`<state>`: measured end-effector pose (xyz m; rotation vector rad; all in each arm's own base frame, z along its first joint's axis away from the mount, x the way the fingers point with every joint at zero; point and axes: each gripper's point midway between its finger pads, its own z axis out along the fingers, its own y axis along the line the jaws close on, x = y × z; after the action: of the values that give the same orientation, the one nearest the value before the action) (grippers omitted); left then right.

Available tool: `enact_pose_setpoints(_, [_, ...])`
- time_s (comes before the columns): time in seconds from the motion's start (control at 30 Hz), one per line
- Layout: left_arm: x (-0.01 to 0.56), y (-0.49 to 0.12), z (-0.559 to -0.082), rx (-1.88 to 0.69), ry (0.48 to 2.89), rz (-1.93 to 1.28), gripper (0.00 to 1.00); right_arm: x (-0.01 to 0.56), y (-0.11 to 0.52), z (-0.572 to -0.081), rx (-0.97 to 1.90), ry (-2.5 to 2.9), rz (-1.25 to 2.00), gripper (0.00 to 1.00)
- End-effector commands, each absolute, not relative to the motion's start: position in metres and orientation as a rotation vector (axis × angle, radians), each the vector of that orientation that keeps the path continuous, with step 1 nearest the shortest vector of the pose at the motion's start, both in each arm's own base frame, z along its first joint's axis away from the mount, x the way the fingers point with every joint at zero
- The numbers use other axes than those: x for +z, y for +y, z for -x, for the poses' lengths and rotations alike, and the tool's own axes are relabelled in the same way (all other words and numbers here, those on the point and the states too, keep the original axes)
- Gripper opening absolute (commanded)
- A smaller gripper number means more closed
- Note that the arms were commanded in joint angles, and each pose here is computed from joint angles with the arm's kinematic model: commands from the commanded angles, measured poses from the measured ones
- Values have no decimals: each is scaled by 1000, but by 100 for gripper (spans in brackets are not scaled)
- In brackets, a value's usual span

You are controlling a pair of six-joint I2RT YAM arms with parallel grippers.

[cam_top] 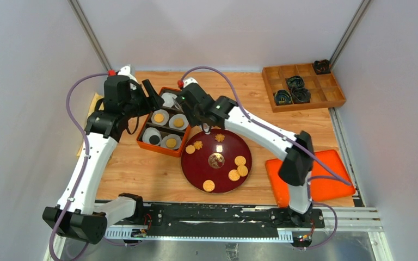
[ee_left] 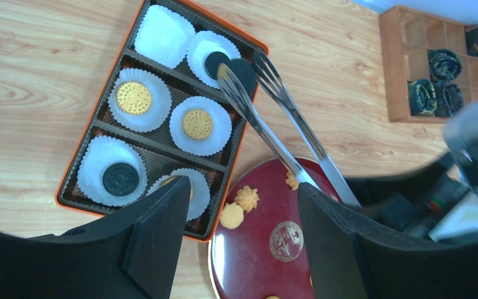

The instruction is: Pack the cookies

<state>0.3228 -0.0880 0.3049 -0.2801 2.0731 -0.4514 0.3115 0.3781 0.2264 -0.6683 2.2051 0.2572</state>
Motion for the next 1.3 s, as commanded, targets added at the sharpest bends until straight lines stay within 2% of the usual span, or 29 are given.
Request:
enact_pose_setpoints(0.0, [307,-83,-329,-408,2071,291,70,227,407,-351,303,2149,725,0])
enact_pose_setpoints(0.2, [295,-79,-340,-353,2099,303,70,213,434,-397,382,2137,726,0])
enact_pose_setpoints(0.47, [276,-79,-350,-337,2134,314,69,193,456,-432,482,2115,713,0])
enact_pose_setpoints(0.83, [270,-75,-354,-300,2142,324,69,165,462,-438,560,2157,724,0])
enact_pose_setpoints(0.93, [270,-75,-353,-302,2141,319,70,166,458,-439,544,2156,713,21])
enact_pose_setpoints(1.03, [272,-75,-352,-302,2135,320,71,168,456,-441,528,2149,708,35])
enact_pose_setpoints(1.27, [270,-77,-352,-317,2141,310,72,164,445,-448,499,2162,686,47])
